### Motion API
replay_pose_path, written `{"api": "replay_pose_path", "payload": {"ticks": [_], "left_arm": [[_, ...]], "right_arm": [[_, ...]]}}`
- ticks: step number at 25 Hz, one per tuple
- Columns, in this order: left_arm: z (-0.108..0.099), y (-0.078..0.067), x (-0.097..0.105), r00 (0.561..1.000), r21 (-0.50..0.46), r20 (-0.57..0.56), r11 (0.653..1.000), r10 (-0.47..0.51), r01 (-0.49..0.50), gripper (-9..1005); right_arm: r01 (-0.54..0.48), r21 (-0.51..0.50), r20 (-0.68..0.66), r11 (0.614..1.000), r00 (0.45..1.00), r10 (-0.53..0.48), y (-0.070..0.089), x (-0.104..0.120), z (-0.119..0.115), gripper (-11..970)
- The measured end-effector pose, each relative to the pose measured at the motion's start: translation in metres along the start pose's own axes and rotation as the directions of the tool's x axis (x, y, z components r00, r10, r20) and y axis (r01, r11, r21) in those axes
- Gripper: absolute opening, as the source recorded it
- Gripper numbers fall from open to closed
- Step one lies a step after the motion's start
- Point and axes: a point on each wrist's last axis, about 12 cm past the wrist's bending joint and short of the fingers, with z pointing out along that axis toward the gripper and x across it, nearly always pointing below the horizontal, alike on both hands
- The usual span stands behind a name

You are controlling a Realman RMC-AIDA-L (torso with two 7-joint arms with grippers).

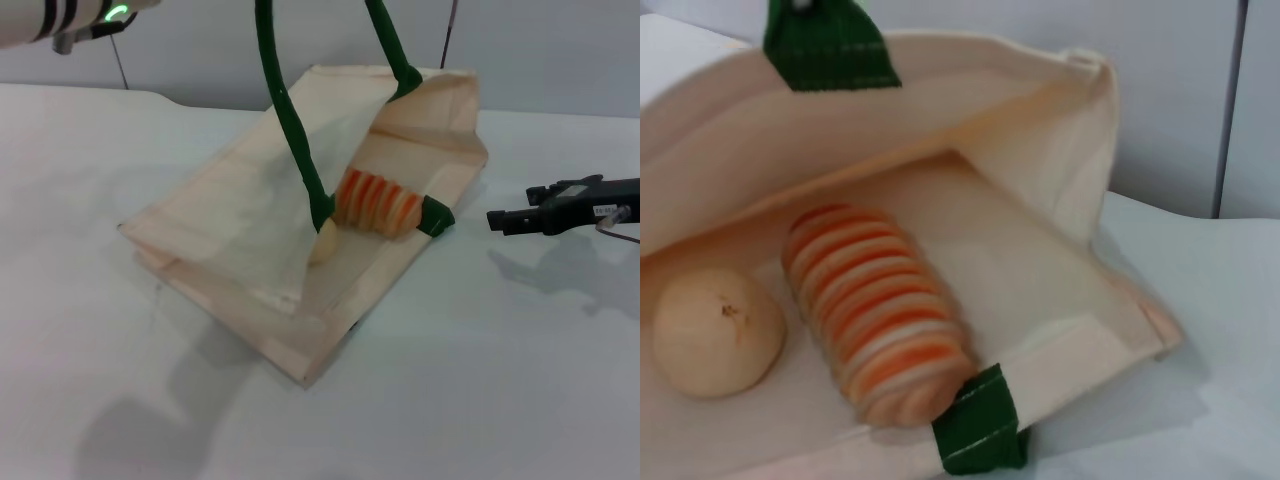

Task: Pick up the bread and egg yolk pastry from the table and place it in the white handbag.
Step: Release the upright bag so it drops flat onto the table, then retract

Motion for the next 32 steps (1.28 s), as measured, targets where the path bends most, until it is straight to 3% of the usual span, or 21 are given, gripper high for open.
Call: {"api": "replay_pose_path", "payload": {"ticks": [10, 12, 18, 26, 32], "left_arm": [[0.012, 0.001, 0.01, 1.0, 0.001, -0.022, 1.0, -0.022, 0.022, 414], [0.014, 0.0, 0.011, 0.999, 0.006, -0.025, 1.0, -0.025, 0.025, 647], [0.021, -0.005, 0.014, 0.997, 0.076, -0.003, 0.994, -0.079, 0.079, 878], [0.031, -0.016, 0.022, 0.988, 0.222, 0.082, 0.969, -0.132, 0.111, 880], [0.028, -0.007, 0.031, 0.984, 0.176, 0.093, 0.976, -0.15, 0.132, 880]], "right_arm": [[0.002, 0.004, -0.002, 1.0, 1.0, -0.002, 0.0, -0.002, 0.0, 842], [0.001, 0.006, -0.004, 1.0, 1.0, -0.001, -0.001, -0.001, 0.0, 842], [0.001, 0.004, -0.005, 1.0, 1.0, -0.001, 0.0, -0.001, 0.0, 842], [-0.001, 0.003, -0.011, 1.0, 1.0, 0.001, 0.0, 0.0, 0.0, 842], [-0.011, 0.006, -0.004, 1.0, 1.0, 0.011, -0.001, 0.0, 0.0, 840]]}}
